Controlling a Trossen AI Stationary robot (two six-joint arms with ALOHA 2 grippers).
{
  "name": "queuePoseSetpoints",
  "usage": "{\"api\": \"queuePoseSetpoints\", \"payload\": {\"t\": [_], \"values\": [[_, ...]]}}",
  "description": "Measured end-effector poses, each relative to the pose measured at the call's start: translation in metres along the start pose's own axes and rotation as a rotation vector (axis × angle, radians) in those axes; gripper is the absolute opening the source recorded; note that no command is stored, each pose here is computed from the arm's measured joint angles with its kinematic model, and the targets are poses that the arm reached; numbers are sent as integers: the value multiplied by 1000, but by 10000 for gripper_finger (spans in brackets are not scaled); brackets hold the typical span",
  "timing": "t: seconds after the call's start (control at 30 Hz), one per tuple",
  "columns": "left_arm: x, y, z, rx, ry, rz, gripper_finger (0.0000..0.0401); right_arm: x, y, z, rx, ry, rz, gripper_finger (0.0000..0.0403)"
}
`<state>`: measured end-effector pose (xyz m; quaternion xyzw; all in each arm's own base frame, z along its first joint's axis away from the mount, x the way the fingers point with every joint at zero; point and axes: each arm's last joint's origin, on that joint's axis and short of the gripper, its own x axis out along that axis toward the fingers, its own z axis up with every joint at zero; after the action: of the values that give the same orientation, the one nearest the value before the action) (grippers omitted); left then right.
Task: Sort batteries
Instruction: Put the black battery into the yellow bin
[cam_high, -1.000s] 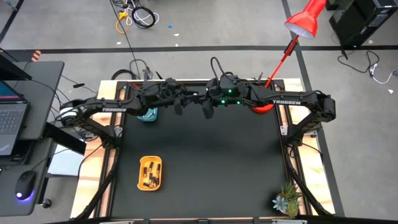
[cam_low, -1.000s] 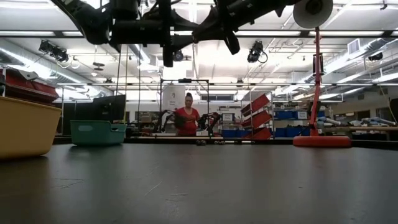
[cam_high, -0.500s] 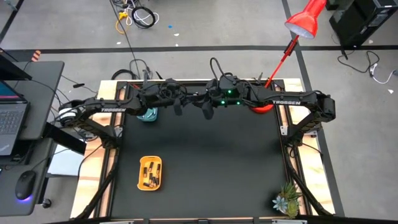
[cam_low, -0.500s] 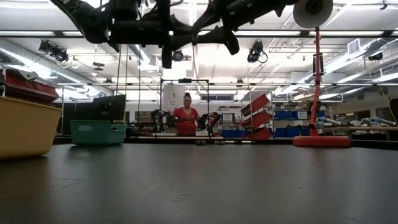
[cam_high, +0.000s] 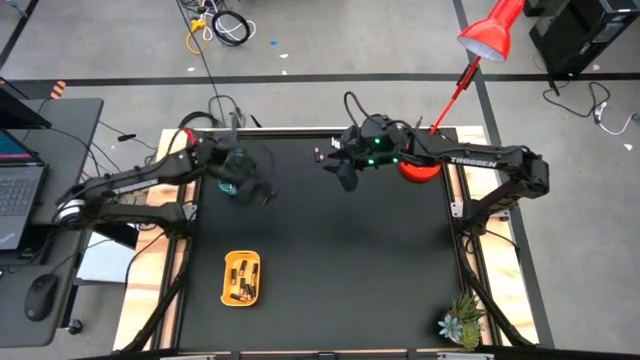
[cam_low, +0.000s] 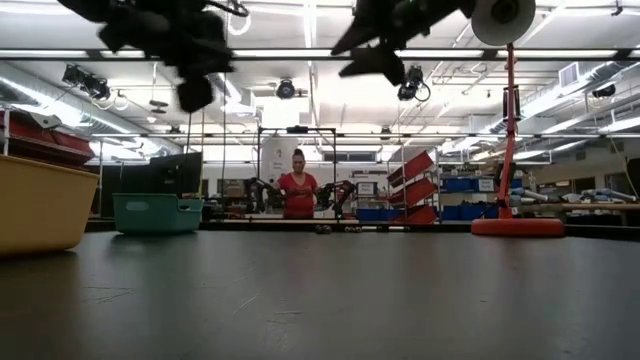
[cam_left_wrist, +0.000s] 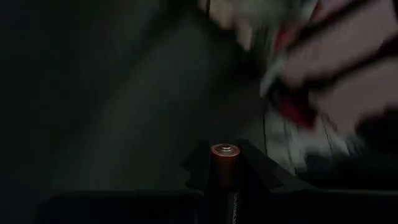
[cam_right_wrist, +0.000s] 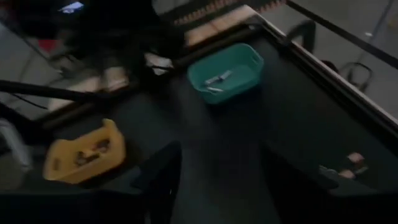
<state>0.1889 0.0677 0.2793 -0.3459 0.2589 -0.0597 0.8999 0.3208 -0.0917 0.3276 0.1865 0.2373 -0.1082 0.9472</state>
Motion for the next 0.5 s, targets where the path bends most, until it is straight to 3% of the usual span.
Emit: {"api": "queuePoseSetpoints", "payload": {"t": [0.2, 0.3, 0.5], "values": [[12, -32, -52, -149, 379, 10, 48, 27, -24, -11, 0, 70, -60, 210], [20, -50, -65, -173, 445, 7, 48, 42, -32, -18, 13, 104, -69, 204], [38, -66, -90, -234, 470, 76, 48, 62, -35, -24, 21, 122, 53, 191]]}}
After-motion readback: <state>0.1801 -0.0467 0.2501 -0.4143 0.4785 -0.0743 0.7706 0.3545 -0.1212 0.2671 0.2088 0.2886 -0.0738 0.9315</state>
